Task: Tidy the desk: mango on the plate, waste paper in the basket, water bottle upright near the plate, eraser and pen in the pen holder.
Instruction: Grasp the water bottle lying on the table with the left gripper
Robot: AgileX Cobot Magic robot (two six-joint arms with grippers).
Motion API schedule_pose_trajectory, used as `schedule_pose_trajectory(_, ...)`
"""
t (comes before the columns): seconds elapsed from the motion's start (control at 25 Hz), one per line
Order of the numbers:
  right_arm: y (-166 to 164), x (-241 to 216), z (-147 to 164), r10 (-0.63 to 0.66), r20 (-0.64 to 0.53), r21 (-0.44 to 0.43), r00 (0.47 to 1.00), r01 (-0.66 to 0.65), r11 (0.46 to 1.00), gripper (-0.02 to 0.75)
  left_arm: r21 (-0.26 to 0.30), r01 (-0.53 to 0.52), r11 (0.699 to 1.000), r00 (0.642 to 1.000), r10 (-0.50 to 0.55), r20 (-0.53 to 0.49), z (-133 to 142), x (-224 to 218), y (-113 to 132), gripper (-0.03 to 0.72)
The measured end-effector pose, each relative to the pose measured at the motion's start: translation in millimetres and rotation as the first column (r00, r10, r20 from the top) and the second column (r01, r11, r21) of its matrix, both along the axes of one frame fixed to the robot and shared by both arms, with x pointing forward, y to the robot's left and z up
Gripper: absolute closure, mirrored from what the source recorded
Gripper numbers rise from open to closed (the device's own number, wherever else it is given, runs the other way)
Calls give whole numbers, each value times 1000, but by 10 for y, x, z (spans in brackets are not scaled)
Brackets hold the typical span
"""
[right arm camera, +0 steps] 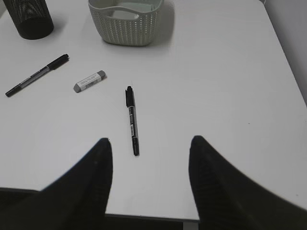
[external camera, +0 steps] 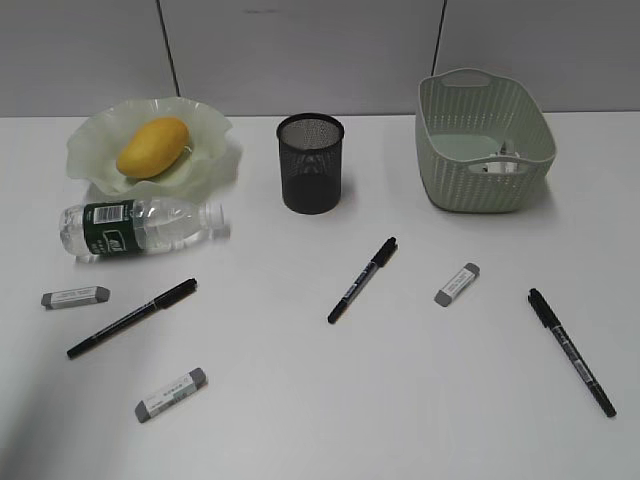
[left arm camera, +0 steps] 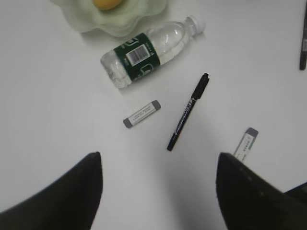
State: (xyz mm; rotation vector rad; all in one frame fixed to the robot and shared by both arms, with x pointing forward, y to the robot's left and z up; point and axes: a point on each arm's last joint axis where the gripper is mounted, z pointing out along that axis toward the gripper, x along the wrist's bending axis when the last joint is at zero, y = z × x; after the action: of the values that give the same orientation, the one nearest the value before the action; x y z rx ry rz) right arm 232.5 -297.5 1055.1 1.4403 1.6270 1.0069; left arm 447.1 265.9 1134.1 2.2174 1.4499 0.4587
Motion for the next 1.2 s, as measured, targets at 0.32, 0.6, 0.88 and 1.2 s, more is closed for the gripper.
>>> schedule_pose_trajectory(0.32,0,0,0,0,0,0,1000,0,1000,324,43,190,981,954,-175,-243,-564,615,-107,126)
schedule_pose_trajectory(0.6,0,0,1,0,1,0,1000,0,1000,324,104,418,902,889,-383,-251,-777,781,-127,126)
schedule_pose_trajectory(0.88,0,0,1,0,1,1,1000,0,1000,324,245,662,709,750,-632,-198,-1110,1115,-166,126)
schedule_pose_trajectory(1.2,0,0,1,0,1,1,1000,0,1000,324,320,711,627,692,-706,-154,-1432,1536,-425,126)
